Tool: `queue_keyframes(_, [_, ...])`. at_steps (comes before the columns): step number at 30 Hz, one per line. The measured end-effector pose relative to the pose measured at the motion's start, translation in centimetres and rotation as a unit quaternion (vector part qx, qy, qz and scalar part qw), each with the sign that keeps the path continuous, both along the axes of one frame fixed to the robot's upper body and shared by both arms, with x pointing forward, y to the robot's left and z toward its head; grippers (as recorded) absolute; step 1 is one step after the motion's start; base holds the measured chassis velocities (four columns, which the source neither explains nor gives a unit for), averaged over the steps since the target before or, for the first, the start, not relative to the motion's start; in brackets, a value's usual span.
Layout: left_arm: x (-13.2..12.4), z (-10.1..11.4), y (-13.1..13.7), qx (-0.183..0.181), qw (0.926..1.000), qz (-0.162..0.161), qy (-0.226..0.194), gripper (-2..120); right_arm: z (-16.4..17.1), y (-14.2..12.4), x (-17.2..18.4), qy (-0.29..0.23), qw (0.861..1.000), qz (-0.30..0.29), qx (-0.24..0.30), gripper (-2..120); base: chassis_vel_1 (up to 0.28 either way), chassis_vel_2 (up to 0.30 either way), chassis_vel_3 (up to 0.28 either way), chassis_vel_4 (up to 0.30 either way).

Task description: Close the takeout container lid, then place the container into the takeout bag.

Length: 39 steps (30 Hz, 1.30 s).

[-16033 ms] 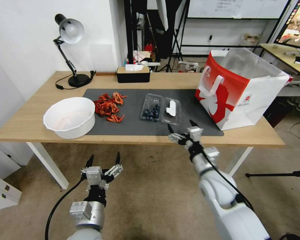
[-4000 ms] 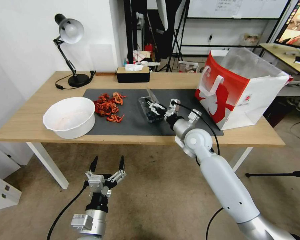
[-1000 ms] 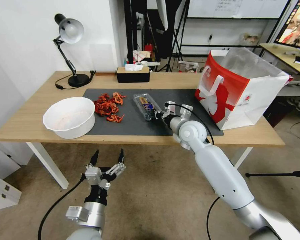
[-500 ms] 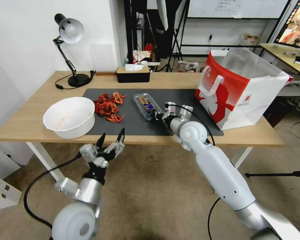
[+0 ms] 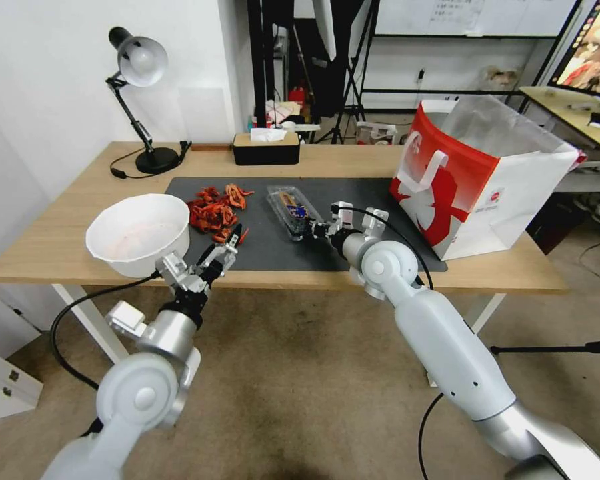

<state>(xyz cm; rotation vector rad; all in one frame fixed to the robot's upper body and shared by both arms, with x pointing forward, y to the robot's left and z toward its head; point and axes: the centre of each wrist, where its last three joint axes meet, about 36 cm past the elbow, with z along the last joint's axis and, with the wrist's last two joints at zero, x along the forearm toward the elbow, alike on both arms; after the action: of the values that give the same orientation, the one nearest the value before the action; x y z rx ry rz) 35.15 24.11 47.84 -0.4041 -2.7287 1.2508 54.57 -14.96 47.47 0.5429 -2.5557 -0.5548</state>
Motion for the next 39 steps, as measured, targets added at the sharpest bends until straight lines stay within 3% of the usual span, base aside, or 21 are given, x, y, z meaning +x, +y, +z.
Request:
queue_keyframes(8, [3.8, 0.1, 1.6, 0.008, 0.9995, -0.017, 0.024, 100, -0.1, 0.1, -0.1, 0.003, 1.000, 0.005, -0.001, 0, 0.000, 0.000, 0.000, 0.000])
queue_keyframes(13, [6.5, 1.5, 2.3, 0.000, 0.9994, -0.030, 0.018, 100, 0.0, 0.1, -0.2, 0.002, 1.000, 0.007, -0.001, 0, 0.000, 0.000, 0.000, 0.000])
queue_keyframes(18, [7.4, 1.8, 2.4, -0.002, 0.9992, -0.037, 0.018, 100, 0.1, 0.1, -0.3, 0.002, 1.000, 0.008, -0.001, 0, 0.000, 0.000, 0.000, 0.000])
queue_keyframes(23, [8.6, 2.2, 2.6, -0.026, 0.9972, -0.067, 0.020, 100, 0.1, 0.1, -0.4, 0.002, 1.000, 0.010, -0.002, 0, 0.000, 0.000, 0.000, 0.000])
queue_keyframes(31, [11.6, 2.6, 2.1, -0.028, 0.9945, -0.095, 0.036, 100, 0.2, 0.0, -0.4, 0.002, 1.000, 0.011, -0.002, 0, 0.000, 0.000, 0.000, 0.000])
queue_keyframes(39, [14.6, 1.9, 0.4, -0.015, 0.9934, -0.090, 0.069, 100, 0.2, 0.0, -0.3, 0.002, 1.000, 0.011, -0.001, 0, 0.000, 0.000, 0.000, 0.000])
